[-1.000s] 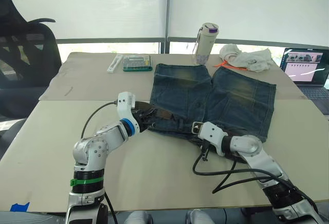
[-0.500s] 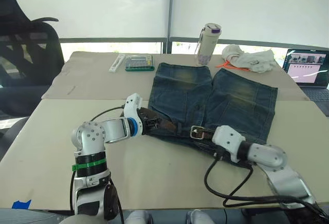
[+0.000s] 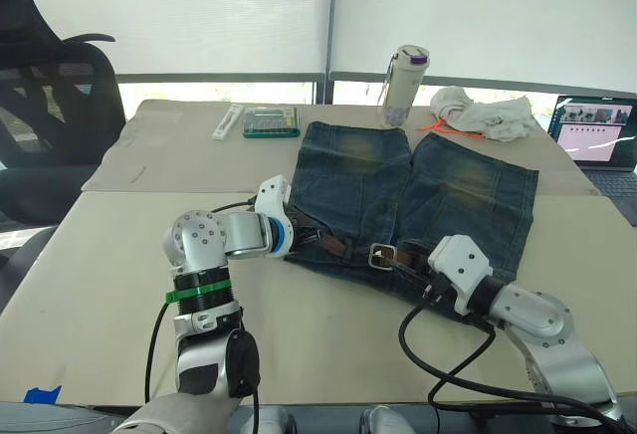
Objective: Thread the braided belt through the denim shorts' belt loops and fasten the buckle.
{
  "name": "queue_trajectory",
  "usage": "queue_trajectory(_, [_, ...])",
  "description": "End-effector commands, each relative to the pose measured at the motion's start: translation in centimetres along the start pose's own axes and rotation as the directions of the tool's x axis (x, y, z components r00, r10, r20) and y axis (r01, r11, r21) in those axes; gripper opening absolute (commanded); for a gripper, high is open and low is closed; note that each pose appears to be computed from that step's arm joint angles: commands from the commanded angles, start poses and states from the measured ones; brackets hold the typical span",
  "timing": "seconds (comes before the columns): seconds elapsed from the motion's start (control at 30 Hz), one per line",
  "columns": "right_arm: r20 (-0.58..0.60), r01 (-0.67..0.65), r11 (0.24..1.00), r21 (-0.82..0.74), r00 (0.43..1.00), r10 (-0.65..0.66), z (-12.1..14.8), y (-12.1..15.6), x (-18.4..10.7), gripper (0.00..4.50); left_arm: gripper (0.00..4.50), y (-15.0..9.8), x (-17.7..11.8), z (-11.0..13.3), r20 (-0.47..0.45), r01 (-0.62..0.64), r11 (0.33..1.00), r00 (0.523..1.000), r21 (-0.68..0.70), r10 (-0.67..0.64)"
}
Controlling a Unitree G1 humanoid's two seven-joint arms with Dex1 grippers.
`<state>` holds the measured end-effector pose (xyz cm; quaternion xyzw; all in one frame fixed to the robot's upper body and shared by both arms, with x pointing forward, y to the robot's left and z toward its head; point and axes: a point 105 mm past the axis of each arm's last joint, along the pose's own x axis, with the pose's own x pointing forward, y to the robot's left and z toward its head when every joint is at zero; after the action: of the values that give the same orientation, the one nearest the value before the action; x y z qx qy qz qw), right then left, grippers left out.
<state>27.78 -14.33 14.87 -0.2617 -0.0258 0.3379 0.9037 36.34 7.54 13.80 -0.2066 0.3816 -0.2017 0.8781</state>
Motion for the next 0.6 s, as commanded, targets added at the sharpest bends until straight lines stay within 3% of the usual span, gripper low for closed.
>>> queue_trajectory(0.03, [0.054, 0.051, 0.998, -0.036, 0.997, -0.049, 1.6, -1.1, -0.7, 2.31, 0.0, -0.2, -0.3, 0.7, 0.007, -0.002, 1.0, 1.0, 0.016, 0.002])
queue_trajectory(0.43, [0.056, 0.09, 0.995, -0.035, 0.995, -0.088, 1.6, -1.2, -0.8, 2.31, 0.0, -2.9, 1.0, 0.3, -0.042, 0.08, 0.997, 0.996, -0.008, -0.08])
queue_trajectory(0.6, [0.047, 0.105, 0.994, -0.035, 0.994, -0.103, 1.5, -1.3, -1.0, 2.31, 0.0, -2.5, 0.9, 0.3, -0.048, 0.069, 0.998, 0.997, 0.001, -0.068])
